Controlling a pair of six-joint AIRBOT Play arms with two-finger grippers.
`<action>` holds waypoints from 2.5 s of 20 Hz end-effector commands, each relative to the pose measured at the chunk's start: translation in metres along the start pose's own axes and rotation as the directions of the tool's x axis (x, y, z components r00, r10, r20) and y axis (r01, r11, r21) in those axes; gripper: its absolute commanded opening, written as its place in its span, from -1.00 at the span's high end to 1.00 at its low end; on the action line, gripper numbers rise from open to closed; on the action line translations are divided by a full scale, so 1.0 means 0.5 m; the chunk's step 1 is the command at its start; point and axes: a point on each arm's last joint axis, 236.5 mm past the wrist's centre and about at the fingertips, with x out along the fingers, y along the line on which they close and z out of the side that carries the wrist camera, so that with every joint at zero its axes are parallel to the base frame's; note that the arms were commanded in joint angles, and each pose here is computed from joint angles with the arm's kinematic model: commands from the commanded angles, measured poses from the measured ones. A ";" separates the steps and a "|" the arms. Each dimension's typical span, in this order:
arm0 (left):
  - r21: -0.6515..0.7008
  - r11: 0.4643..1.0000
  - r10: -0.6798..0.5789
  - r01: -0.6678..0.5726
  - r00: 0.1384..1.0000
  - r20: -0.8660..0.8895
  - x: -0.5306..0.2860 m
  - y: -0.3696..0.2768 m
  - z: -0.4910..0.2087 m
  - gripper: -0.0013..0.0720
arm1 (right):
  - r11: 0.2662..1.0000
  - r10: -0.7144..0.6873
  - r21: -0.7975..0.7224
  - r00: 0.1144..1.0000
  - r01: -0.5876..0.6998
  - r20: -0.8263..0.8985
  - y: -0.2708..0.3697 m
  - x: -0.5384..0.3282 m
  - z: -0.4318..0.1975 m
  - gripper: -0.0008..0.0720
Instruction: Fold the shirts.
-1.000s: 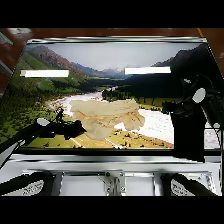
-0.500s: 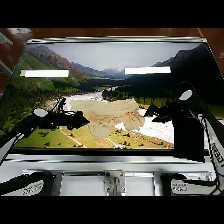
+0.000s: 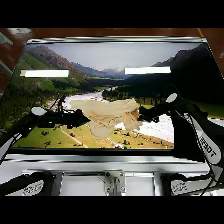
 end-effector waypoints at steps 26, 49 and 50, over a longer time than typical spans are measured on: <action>0.427 0.793 -0.001 -0.436 0.699 0.715 -0.779 -0.444 -0.105 0.86 | 0.760 0.333 -0.139 -0.196 0.635 0.922 0.435 -1.247 -0.393 0.78; -0.262 0.920 0.376 -0.290 0.842 0.388 -0.182 0.235 0.137 0.86 | 0.990 0.046 0.072 0.763 -0.120 0.645 0.059 -0.252 0.321 0.78; -0.290 0.910 0.389 -0.297 0.854 0.347 -0.162 0.255 0.126 0.86 | 0.990 0.046 0.081 0.802 -0.118 0.596 0.054 -0.223 0.304 0.78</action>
